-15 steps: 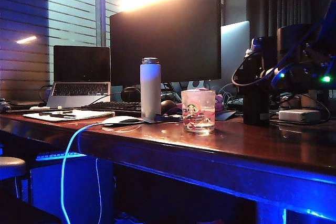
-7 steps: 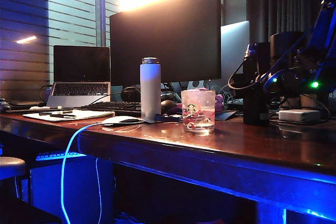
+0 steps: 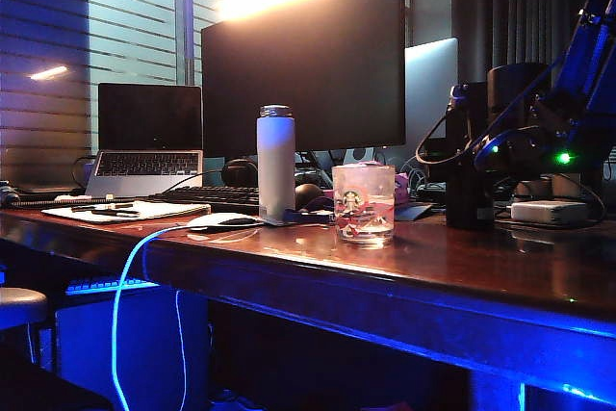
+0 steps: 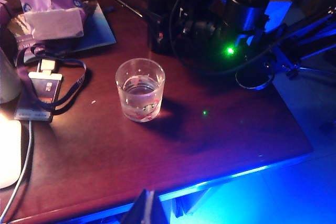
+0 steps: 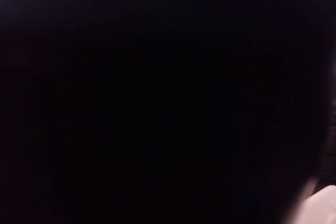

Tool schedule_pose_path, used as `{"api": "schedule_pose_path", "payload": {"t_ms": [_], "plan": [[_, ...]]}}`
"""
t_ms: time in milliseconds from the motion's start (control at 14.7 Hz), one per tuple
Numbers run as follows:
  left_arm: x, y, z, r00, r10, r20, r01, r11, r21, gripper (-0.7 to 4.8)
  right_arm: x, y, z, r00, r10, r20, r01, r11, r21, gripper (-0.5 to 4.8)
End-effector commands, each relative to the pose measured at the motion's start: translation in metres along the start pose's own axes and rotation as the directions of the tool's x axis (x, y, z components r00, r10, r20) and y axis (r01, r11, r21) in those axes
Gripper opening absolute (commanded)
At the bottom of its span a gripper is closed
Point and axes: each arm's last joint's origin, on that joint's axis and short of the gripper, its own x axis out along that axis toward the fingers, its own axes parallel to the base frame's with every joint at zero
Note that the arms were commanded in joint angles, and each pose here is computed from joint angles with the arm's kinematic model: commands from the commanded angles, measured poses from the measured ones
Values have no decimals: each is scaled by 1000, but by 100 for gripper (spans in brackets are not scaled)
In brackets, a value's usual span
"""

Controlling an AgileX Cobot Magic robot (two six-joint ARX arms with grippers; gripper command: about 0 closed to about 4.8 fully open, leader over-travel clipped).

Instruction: Pick up the black thermos, pour a little water from inside into the glass cup, then place the black thermos back on the table.

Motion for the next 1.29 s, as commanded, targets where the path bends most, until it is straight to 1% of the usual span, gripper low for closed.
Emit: {"api": "schedule_pose_path", "payload": {"t_ms": [68,204,272,340,408,476,680,883,1155,1291], "plan": [[-1,0,2,1000,-1,16,1,1000,12,-3,1,-2,1,1000,-25,9,25,1000,5,479],[-1,0,2,1000,-1,16,1,1000,12,-3,1,-3,-1,1000,-25,7,25,1000,5,479],[-1,0,2,1000,-1,16,1,1000,12,-3,1,-3,-1,1000,-25,7,25,1000,5,471],[-1,0,2,1000,-1,16,1,1000,12,-3,1,-2,-1,1000,-25,7,25,1000,5,314],[-1,0,2,1000,-1,16,1,1000,12,-3,1,-2,-1,1000,-25,7,25,1000,5,131],[-1,0,2,1000,-1,16,1,1000,12,-3,1,-2,-1,1000,-24,7,24,1000,5,44],[-1,0,2,1000,-1,16,1,1000,12,-3,1,-2,-1,1000,-26,5,26,1000,5,44],[-1,0,2,1000,-1,15,1,1000,12,-3,-3,-4,7,997,-78,-3,78,997,1,44],[-1,0,2,1000,-1,16,1,1000,12,-3,-11,-5,29,997,-75,-5,75,997,-10,44],[-1,0,2,1000,-1,16,1,1000,12,-3,-20,-6,45,997,-69,18,69,998,-4,44]]}}
